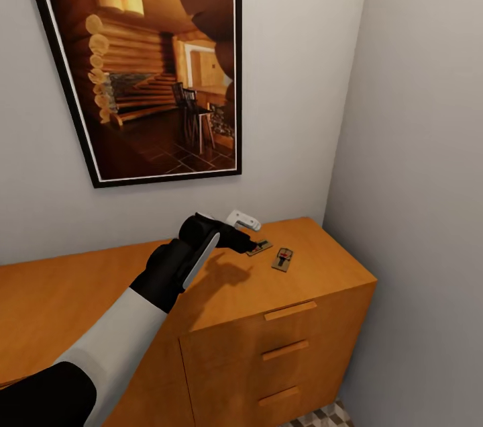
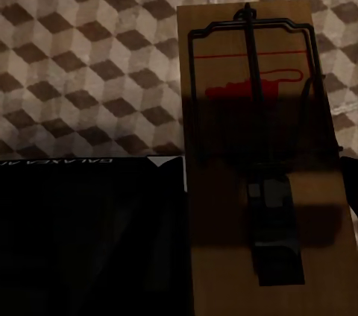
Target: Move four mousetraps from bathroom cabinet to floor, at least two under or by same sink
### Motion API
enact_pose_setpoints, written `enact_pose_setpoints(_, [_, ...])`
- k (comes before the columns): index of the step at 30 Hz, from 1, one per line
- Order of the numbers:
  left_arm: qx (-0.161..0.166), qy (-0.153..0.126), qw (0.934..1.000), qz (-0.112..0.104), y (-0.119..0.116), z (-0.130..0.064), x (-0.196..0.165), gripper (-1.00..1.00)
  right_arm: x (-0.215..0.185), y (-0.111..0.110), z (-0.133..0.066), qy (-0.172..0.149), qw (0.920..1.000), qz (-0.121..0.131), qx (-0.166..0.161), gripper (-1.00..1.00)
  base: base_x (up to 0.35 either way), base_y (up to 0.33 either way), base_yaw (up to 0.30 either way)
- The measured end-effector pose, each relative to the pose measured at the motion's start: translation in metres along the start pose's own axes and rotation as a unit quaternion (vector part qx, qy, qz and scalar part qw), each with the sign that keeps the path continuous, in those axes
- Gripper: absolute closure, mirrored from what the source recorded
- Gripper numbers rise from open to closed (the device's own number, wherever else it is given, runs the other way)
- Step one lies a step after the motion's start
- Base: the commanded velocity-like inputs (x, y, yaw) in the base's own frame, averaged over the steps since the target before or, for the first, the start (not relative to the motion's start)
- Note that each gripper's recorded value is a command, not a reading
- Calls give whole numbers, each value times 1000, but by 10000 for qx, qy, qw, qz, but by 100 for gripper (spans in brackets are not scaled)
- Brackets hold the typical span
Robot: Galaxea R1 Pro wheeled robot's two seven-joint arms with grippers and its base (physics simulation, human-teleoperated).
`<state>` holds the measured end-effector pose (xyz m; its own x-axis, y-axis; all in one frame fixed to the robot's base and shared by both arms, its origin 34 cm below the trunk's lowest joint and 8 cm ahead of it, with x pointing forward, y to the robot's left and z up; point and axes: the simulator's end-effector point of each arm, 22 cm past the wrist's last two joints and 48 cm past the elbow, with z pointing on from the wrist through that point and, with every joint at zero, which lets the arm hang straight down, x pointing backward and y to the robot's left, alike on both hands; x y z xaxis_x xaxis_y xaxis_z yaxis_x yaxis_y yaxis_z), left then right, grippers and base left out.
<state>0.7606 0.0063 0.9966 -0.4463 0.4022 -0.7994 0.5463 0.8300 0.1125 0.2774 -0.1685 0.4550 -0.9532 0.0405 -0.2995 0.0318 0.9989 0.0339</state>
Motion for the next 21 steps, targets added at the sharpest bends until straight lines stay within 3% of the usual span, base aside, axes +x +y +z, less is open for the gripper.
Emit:
enact_pose_setpoints(5, [291,-165,9994,51,-10,-9,-10,-100,-1,0,0,-5,10000,3,0,100,0,0,0])
enact_pose_setpoints(12, [1105,-850,9892,444,-30,-61,-45,-100,0,0,0,-5,10000,-2,-1,100,0,0,0])
enact_pose_setpoints(18, [1355,-868,9849,642,-38,-71,-41,-100,0,0,0,-3,10000,0,0,100,0,0,0])
enact_pose_setpoints(21, [1362,-619,9841,954,-44,-65,-21,-100,0,0,0,-2,10000,2,0,100,0,0,0])
